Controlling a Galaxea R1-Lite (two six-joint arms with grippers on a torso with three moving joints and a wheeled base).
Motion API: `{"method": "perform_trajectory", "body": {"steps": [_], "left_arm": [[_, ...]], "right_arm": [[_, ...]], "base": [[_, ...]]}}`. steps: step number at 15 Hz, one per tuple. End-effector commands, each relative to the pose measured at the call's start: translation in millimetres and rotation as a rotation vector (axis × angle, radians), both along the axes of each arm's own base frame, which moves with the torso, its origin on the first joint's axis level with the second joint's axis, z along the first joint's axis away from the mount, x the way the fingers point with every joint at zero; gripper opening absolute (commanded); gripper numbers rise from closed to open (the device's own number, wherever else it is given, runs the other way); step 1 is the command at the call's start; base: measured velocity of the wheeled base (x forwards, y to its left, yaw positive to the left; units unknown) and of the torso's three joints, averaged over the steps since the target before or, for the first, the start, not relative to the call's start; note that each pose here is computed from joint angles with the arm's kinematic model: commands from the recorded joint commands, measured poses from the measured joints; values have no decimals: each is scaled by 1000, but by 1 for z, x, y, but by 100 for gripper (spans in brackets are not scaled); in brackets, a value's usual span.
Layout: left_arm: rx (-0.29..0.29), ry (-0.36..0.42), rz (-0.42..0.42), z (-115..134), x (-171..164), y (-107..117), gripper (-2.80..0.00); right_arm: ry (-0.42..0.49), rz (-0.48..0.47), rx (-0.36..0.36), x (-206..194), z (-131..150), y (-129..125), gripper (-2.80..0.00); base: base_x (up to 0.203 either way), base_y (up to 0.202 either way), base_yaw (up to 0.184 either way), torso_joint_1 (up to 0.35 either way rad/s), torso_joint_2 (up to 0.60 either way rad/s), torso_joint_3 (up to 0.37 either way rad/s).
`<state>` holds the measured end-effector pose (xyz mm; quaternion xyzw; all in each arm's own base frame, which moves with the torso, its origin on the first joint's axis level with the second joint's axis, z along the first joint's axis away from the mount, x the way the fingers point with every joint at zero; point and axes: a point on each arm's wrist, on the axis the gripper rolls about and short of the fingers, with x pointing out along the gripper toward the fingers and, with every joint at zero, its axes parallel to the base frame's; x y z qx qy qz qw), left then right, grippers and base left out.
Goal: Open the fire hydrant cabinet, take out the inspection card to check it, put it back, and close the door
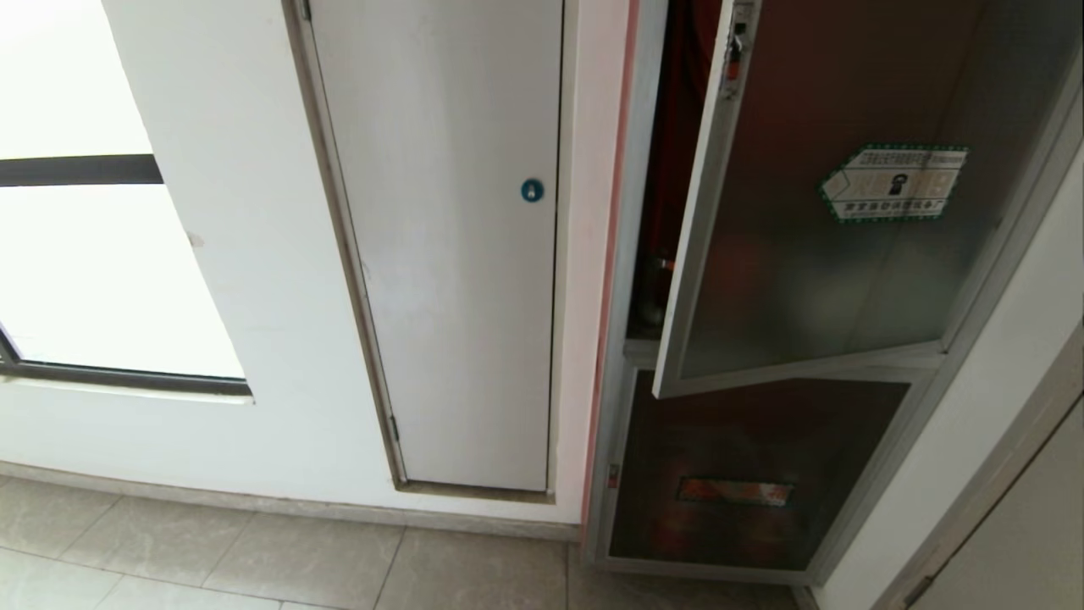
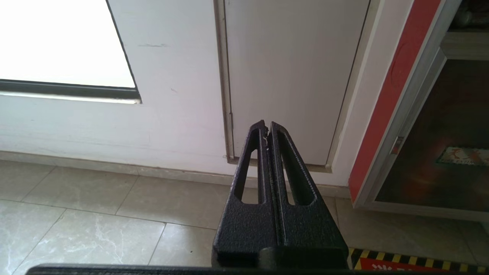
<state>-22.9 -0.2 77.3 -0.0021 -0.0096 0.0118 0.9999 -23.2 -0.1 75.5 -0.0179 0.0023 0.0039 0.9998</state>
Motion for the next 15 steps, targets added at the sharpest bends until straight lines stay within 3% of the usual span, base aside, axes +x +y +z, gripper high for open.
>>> {"method": "perform_trajectory", "body": {"steps": [1, 15], "left_arm": [[0, 7, 1, -2, 1, 0, -280], [0, 7, 1, -2, 1, 0, -280]], "right_arm": [[0, 3, 4, 0, 0, 0, -280], [-2, -2, 36, 0, 0, 0, -280]], "base": [[0, 0, 0, 0, 0, 0], [0, 0, 0, 0, 0, 0]]}}
